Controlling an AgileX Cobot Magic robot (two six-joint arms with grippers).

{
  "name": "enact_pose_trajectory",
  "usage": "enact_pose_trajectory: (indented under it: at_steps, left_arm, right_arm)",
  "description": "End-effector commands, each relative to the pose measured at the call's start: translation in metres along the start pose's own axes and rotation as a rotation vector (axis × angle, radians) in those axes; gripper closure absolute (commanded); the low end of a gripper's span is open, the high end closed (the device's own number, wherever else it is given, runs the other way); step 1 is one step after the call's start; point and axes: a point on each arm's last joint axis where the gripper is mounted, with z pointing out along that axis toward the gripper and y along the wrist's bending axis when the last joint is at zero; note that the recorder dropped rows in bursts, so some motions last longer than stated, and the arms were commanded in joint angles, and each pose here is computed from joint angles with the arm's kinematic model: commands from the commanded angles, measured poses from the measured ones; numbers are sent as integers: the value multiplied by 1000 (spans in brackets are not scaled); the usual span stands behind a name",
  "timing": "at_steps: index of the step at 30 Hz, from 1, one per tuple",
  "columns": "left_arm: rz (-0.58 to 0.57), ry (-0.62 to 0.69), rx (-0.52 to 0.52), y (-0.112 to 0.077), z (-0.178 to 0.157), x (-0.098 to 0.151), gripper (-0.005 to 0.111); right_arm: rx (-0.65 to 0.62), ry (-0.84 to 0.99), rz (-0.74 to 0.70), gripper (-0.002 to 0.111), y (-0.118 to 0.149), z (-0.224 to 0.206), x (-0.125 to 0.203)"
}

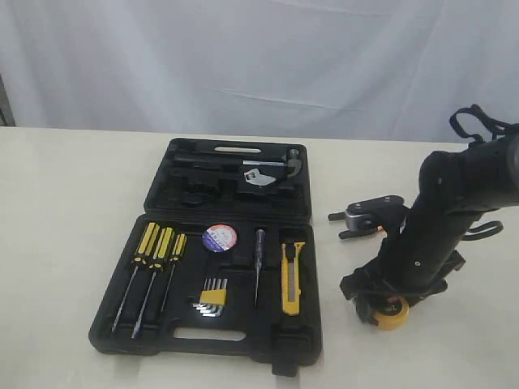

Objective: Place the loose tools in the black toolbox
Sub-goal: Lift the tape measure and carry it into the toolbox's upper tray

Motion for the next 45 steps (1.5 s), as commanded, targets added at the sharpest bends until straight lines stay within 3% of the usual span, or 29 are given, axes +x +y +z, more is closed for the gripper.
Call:
enact_pose_trajectory:
  at_steps: [1,4,8,13,16,21,29,45]
  left_arm:
    - [-11,-7,7,-1,0,0,107]
    - [-11,-7,7,-1,0,0,107]
    - [-11,-7,7,-1,0,0,107]
    - [-11,-7,7,-1,0,0,107]
    - [-11,-7,7,-1,0,0,107]
    - [-11,-7,7,-1,0,0,107]
    - [-11,-7,7,-1,0,0,107]
    - [-11,-7,7,-1,0,0,107]
  right_arm:
    - [-6,31,44,108,-2,4,3]
    - [-6,13,53,108,-1,-7,2]
    - [-22,-19,160,108,3,-56,-17]
    - [-43,-143,194,108,6,-124,-68]
    - [-51,-166,205,108,7,-136,-100]
    - [-51,-199,170,109,28,-125,-144]
    - [-6,-218,196,109,52,-78,-186]
    - [-26,-251,305,109,49,-24,-207]
